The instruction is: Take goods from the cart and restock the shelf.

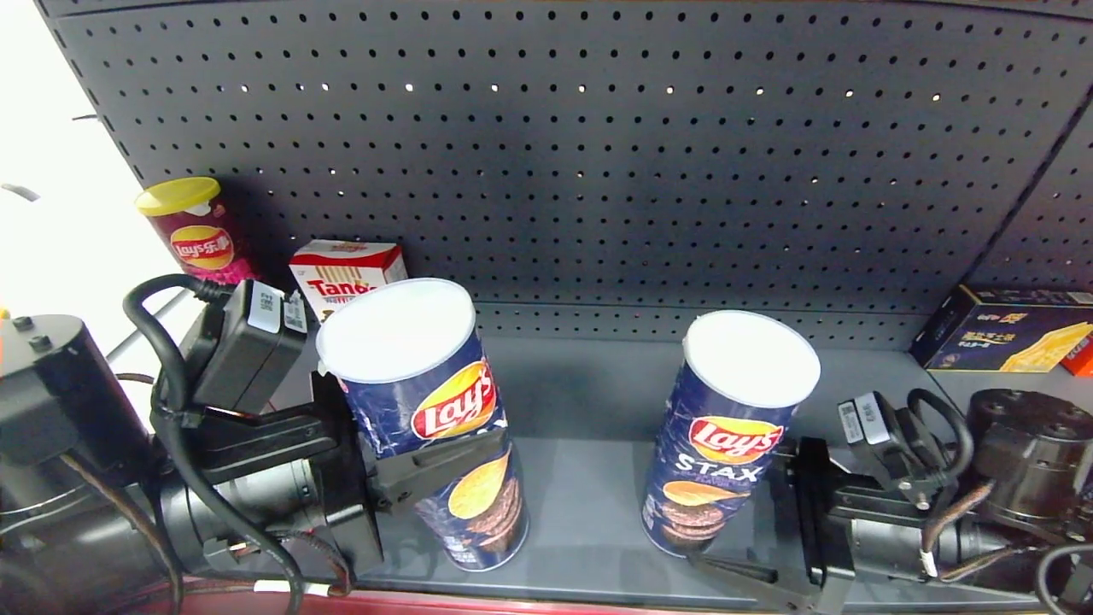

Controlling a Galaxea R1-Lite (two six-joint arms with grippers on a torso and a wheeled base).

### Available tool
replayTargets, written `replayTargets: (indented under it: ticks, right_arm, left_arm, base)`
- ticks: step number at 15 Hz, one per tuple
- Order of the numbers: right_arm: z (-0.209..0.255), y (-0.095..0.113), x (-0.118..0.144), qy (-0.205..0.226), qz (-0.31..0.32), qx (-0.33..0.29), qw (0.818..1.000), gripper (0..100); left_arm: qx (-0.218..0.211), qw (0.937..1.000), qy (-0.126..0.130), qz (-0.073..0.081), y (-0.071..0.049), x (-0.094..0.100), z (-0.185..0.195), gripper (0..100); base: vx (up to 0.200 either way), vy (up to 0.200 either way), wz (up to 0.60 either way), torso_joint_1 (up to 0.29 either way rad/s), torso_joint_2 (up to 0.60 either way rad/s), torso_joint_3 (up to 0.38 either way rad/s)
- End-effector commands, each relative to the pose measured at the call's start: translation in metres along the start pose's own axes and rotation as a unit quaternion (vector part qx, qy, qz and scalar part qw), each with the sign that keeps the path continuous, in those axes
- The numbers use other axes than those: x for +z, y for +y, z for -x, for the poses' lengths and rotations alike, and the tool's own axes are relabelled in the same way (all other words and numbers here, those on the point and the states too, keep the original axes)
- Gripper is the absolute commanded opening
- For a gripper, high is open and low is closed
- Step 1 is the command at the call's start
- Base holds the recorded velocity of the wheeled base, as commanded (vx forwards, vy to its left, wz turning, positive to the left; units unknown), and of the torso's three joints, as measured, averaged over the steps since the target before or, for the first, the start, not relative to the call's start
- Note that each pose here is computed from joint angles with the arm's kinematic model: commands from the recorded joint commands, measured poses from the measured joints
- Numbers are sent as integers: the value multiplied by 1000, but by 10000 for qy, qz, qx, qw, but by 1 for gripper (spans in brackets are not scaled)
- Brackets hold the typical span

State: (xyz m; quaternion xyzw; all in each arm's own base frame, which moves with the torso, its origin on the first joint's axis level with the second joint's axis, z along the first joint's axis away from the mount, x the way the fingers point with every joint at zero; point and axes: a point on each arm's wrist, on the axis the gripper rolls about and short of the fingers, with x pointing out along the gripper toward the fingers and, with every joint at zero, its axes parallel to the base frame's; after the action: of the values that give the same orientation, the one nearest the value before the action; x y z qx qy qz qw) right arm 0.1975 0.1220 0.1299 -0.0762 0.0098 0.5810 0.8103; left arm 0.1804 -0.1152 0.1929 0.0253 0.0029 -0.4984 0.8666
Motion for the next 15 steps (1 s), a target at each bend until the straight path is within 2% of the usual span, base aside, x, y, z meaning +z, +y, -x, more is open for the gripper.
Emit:
replayTargets:
  ticks: [1, 3, 6, 8, 10, 11, 15]
  right_arm:
    - [29, 18, 16, -267, 258, -158, 9992, 100]
    - [48, 27, 23, -407, 406, -344, 9978, 100]
    - [80, 37, 32, -582, 607, -1212, 9891, 100]
    - [96, 41, 37, -651, 675, -1967, 9760, 100]
    - [106, 47, 40, -670, 681, -2648, 9595, 100]
    - [118, 51, 38, -547, 587, -3316, 9400, 100]
    - [137, 71, 32, -208, 329, -4385, 8979, 100]
  left_arm:
    - [-16, 10000, 7, -1, 0, 0, 0, 0]
    - [-8, 10000, 0, -5, 0, 0, -1, 0]
    - [-9, 10000, 14, 2, 0, -1, 0, 0]
    - [-1, 10000, 14, 2, 0, -1, 0, 0]
    - [-1, 10000, 7, -1, 0, 0, 0, 0]
    - [-9, 10000, 7, -1, 0, 0, 0, 0]
    - [0, 10000, -6, -17, 0, 0, 0, 0]
  base:
    - [0, 0, 0, 0, 0, 0]
    - [0, 0, 0, 0, 0, 0]
    - [0, 0, 0, 0, 0, 0]
    - [0, 0, 0, 0, 0, 0]
    - [0, 0, 0, 0, 0, 0]
    - [0, 0, 0, 0, 0, 0]
    - [0, 0, 0, 0, 0, 0]
